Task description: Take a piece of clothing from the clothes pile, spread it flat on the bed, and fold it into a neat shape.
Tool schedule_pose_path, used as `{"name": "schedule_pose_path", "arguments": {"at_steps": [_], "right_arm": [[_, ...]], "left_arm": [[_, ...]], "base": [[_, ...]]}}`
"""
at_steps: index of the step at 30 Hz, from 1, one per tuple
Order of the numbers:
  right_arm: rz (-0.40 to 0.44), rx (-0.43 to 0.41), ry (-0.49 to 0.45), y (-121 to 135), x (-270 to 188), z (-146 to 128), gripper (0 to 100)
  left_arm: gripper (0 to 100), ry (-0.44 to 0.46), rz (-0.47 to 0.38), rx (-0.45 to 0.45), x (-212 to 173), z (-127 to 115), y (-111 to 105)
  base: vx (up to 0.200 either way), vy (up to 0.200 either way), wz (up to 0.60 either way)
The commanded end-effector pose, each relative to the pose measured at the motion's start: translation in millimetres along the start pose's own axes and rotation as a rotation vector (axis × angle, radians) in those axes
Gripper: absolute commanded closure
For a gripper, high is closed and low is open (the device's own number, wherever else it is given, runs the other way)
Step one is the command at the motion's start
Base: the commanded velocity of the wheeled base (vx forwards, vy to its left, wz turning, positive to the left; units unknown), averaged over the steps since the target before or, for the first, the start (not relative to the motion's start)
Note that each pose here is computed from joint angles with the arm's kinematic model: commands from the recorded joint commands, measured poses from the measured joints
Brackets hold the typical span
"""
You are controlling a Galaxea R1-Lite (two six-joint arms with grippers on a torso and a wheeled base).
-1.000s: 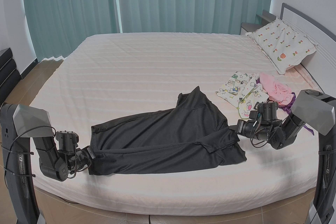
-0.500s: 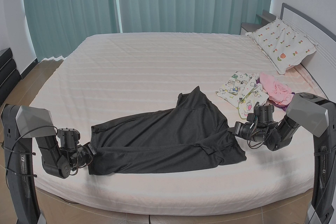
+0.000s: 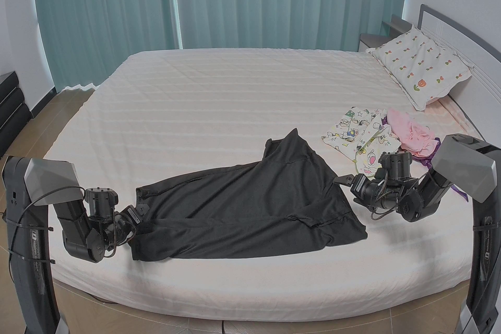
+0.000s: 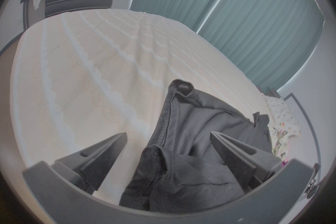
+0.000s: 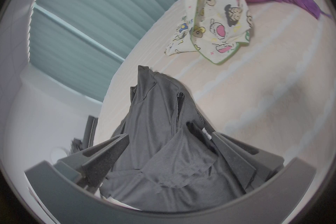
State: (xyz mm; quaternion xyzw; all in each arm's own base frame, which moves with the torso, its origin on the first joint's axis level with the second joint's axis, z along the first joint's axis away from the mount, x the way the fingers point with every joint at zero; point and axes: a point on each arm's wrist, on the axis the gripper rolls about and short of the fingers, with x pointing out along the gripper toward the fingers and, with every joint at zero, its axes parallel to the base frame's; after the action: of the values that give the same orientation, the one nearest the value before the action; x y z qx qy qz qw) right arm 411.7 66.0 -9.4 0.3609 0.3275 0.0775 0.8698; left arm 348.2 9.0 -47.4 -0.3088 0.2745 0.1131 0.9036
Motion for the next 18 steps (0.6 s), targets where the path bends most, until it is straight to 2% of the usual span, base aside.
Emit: {"name": "schedule_pose_path", "arguments": {"at_steps": [1,4,9,13,18], "right_arm": [[-0.044,0.149,0.002,32,-23,-12,0],[-0.112,0.161,0.019,35,-19,-30,0],[-0.218,0.141,0.007,24,-2,-52,0],[-0.237,0.134,0.006,18,10,-60,0],[-0.239,0.132,-0.016,17,21,-56,0]], "left_arm": [[0,-0.003,-0.072,-0.087,-8,16,-4],[0,0.008,-0.100,-0.126,-10,20,-4],[0,0.039,-0.129,-0.174,-9,23,3],[0,0.040,-0.132,-0.180,-9,26,5],[0,0.041,-0.131,-0.180,-8,25,6]], "base": [[0.000,0.000,0.00],[0.000,0.000,0.00],[0.000,0.000,0.00],[0.000,0.000,0.00],[0.000,0.000,0.00]]}}
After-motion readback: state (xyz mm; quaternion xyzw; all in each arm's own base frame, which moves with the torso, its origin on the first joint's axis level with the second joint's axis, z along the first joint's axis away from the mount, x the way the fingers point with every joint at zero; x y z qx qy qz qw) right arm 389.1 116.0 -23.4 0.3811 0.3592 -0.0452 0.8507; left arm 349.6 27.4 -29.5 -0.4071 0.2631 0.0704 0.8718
